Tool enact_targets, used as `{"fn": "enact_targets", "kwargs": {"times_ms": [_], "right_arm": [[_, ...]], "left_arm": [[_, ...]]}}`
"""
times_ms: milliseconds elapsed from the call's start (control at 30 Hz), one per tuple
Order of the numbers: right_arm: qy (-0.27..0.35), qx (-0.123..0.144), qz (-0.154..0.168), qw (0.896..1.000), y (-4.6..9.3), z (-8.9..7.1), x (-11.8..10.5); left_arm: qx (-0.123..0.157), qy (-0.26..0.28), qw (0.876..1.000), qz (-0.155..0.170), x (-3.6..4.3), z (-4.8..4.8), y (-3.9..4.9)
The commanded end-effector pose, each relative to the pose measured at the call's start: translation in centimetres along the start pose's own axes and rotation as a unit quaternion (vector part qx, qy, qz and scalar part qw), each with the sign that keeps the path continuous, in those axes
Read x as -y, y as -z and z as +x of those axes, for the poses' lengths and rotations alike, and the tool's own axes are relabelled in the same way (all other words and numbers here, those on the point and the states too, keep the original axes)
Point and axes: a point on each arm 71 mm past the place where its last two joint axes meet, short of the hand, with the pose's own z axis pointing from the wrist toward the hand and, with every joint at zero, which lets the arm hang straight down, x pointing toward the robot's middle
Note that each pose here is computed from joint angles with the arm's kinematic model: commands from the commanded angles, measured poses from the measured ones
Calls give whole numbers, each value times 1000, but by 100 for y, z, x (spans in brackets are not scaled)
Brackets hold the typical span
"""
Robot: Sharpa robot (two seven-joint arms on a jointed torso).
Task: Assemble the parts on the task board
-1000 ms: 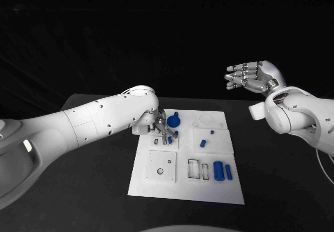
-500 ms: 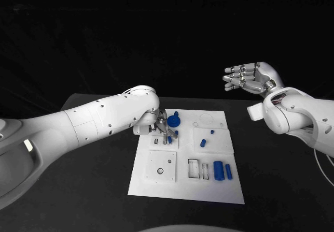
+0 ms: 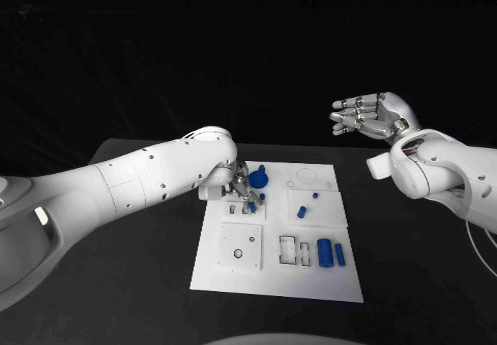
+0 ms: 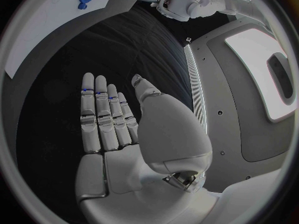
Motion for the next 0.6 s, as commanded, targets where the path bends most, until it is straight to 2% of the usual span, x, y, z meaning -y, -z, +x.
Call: {"fn": "enact_targets", "kwargs": {"times_ms": [33,600], "right_arm": [[1,-14,-1,1000,-2,30,-1],[1,-21,1,1000,-5,58,9]], "left_arm": [[-3,5,1000,6,32,11,2],[-8,7,1000,8,47,26,-6]]}}
